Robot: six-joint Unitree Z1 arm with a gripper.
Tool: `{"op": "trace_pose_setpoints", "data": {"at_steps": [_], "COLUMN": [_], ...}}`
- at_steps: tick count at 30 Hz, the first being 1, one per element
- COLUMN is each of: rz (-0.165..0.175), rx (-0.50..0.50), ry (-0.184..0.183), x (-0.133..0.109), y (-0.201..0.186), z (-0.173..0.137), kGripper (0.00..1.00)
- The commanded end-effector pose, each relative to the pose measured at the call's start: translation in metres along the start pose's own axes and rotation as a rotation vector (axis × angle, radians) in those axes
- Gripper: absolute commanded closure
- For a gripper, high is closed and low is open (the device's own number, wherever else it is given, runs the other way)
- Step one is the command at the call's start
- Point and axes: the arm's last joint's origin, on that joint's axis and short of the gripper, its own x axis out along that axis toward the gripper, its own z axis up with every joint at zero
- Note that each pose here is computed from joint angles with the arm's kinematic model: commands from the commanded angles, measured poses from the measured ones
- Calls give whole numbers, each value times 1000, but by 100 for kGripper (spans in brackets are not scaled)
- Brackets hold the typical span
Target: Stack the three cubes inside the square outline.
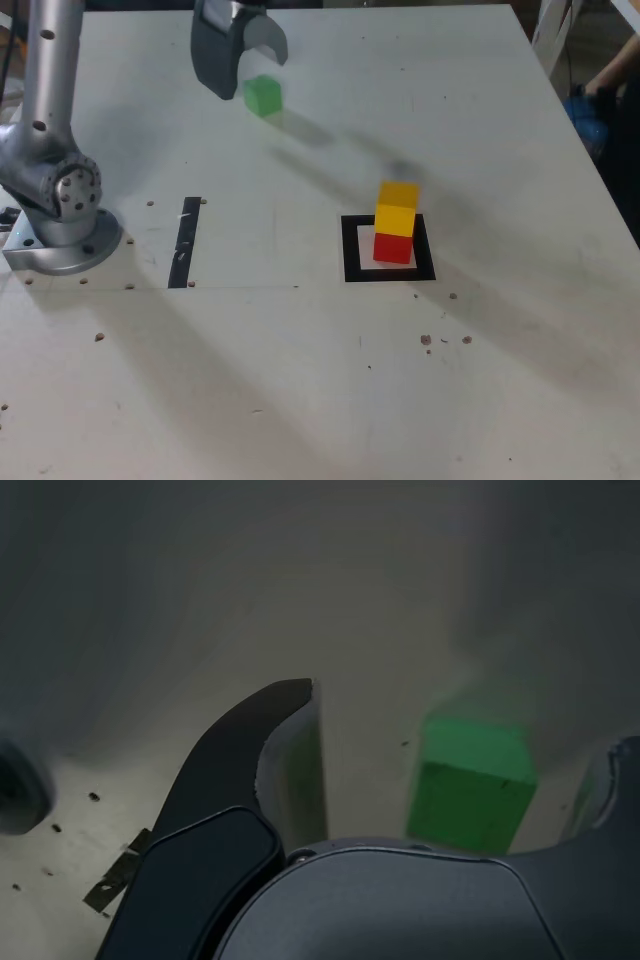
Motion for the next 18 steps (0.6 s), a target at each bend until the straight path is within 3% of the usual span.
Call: {"op": "trace_pose_setpoints", "data": {"at_steps": [1,10,14,18], "rz": [-1,-10,-21,-23], "rx": [3,18,25,28], "ry": [3,21,7,-11], "x": [3,11,12,13], "y": [0,-5,-10,-12], "z": [5,15,16,19], "kGripper": [10,21,34,40]}}
